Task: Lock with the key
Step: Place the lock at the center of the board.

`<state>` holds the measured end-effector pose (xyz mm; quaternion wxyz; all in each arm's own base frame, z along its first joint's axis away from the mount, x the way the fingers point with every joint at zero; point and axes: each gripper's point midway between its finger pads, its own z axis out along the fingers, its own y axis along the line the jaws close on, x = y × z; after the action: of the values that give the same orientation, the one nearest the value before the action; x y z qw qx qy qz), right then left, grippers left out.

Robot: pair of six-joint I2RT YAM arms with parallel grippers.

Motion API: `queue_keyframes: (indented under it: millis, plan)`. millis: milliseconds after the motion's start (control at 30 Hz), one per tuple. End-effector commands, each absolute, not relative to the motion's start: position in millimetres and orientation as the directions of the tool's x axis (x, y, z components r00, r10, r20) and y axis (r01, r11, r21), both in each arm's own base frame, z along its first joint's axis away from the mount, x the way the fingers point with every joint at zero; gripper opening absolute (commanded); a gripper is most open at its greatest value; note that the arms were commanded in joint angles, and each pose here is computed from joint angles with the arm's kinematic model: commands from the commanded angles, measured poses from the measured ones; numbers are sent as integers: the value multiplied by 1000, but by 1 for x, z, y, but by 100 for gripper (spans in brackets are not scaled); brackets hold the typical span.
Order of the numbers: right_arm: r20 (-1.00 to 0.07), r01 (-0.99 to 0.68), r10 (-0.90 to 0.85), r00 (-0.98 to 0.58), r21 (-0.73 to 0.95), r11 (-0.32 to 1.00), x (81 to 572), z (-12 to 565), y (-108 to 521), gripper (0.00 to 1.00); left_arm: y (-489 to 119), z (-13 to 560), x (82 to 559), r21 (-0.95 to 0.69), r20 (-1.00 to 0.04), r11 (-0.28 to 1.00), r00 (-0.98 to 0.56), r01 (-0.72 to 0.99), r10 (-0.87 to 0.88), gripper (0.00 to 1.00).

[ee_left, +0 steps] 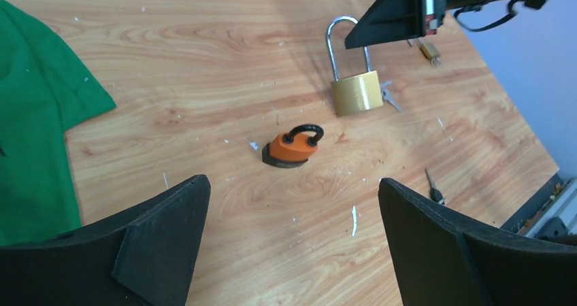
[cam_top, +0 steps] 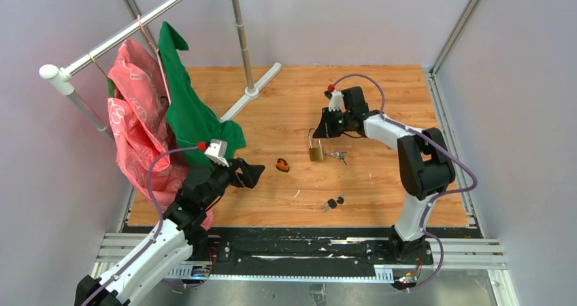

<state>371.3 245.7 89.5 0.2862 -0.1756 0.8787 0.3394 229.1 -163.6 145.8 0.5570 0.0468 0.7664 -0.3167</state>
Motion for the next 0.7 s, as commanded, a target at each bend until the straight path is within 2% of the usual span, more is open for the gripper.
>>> queue_keyframes:
  millis: [0, 67, 133, 200, 233, 367, 500, 567, 667]
  plan:
    - [-561, -471, -77, -824, 603, 644, 389, 93, 246, 0, -153, 156, 236, -453, -884, 803, -314, 387, -347, 100]
    - [-516, -437, -95, -851, 596, 674, 393, 79, 242, 1, -153, 157, 236, -460, -881, 799, -310, 387, -358, 100]
    - [-479, -410, -125, -869, 557, 722, 396, 65, 233, 12, -153, 159, 236, -459, -883, 797, -301, 392, -361, 100]
    - [-458, -399, -149, -877, 518, 757, 400, 59, 226, 28, -153, 160, 236, -456, -885, 797, -295, 395, -361, 100]
    - [-451, -397, -159, -878, 502, 768, 401, 57, 223, 33, -153, 160, 236, -457, -885, 797, -294, 396, -362, 100]
    - [-457, -399, -202, -866, 389, 830, 409, 65, 204, 46, -153, 161, 236, -456, -886, 795, -287, 399, -364, 100]
    - [-509, -370, -259, -821, 130, 920, 426, 92, 157, 55, -153, 163, 236, -453, -888, 795, -279, 403, -365, 100]
    - [-505, -277, -245, -827, -13, 961, 429, 103, 116, 58, -152, 164, 236, -450, -890, 795, -275, 406, -364, 100]
    - [-441, -111, -181, -879, -179, 977, 417, 99, 44, 70, -152, 166, 235, -448, -892, 795, -267, 410, -365, 100]
